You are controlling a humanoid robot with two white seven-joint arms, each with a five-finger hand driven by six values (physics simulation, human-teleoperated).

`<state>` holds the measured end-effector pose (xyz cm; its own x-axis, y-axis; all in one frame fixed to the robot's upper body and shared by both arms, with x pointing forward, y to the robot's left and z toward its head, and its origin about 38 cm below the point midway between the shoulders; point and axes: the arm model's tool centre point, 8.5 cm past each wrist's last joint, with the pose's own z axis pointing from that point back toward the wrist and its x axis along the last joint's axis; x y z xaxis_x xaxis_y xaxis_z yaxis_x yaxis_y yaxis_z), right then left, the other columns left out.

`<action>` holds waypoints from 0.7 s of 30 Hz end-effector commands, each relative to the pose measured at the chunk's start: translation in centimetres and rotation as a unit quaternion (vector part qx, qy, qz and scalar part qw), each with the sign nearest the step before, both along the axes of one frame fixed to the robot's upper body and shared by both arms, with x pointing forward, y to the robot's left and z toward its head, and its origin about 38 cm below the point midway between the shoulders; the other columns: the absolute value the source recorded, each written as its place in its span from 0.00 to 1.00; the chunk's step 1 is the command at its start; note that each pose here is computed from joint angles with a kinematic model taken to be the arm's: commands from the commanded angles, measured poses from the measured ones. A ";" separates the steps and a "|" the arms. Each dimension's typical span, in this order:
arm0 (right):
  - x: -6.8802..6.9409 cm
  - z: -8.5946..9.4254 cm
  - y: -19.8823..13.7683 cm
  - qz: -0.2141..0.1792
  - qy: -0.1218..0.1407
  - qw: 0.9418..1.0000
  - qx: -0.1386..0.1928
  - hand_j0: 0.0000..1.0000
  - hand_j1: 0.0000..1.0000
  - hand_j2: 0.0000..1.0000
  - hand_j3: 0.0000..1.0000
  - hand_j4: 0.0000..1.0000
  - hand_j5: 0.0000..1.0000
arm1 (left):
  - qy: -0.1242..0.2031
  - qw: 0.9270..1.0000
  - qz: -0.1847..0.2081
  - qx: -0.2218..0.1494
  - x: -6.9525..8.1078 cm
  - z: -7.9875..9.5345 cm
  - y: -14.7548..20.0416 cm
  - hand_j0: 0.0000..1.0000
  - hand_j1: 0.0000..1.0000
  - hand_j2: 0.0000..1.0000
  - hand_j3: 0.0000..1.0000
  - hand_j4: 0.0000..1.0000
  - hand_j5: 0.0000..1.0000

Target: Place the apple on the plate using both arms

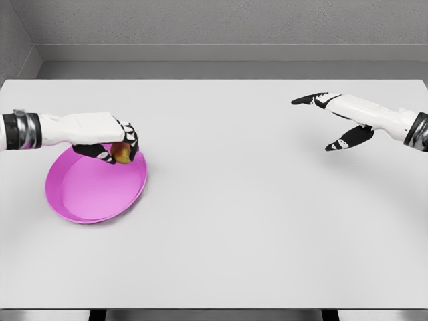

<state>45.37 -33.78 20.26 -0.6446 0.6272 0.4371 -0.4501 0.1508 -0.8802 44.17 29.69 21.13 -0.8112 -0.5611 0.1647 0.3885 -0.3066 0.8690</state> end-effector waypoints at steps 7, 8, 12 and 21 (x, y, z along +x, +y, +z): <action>0.0 0.0 0.0 -0.001 0.001 1.000 0.003 1.00 1.00 1.00 1.00 1.00 1.00 | 0.004 1.000 0.022 0.003 -0.1 0.3 1.9 1.00 1.00 1.00 1.00 1.00 1.00; 0.0 0.0 0.0 -0.001 0.001 1.000 0.003 1.00 1.00 1.00 1.00 1.00 1.00 | 0.003 1.000 0.023 0.003 -0.1 0.4 2.0 1.00 1.00 1.00 1.00 1.00 1.00; -0.1 0.2 -0.5 -0.005 0.001 1.000 -0.001 1.00 1.00 1.00 1.00 1.00 1.00 | 0.014 0.993 0.102 -0.053 2.8 1.1 5.2 1.00 1.00 1.00 1.00 1.00 1.00; -0.1 0.1 -0.5 -0.005 0.002 1.000 -0.002 1.00 1.00 1.00 1.00 1.00 1.00 | 0.026 0.971 0.220 -0.089 5.8 0.0 10.6 1.00 1.00 1.00 1.00 1.00 1.00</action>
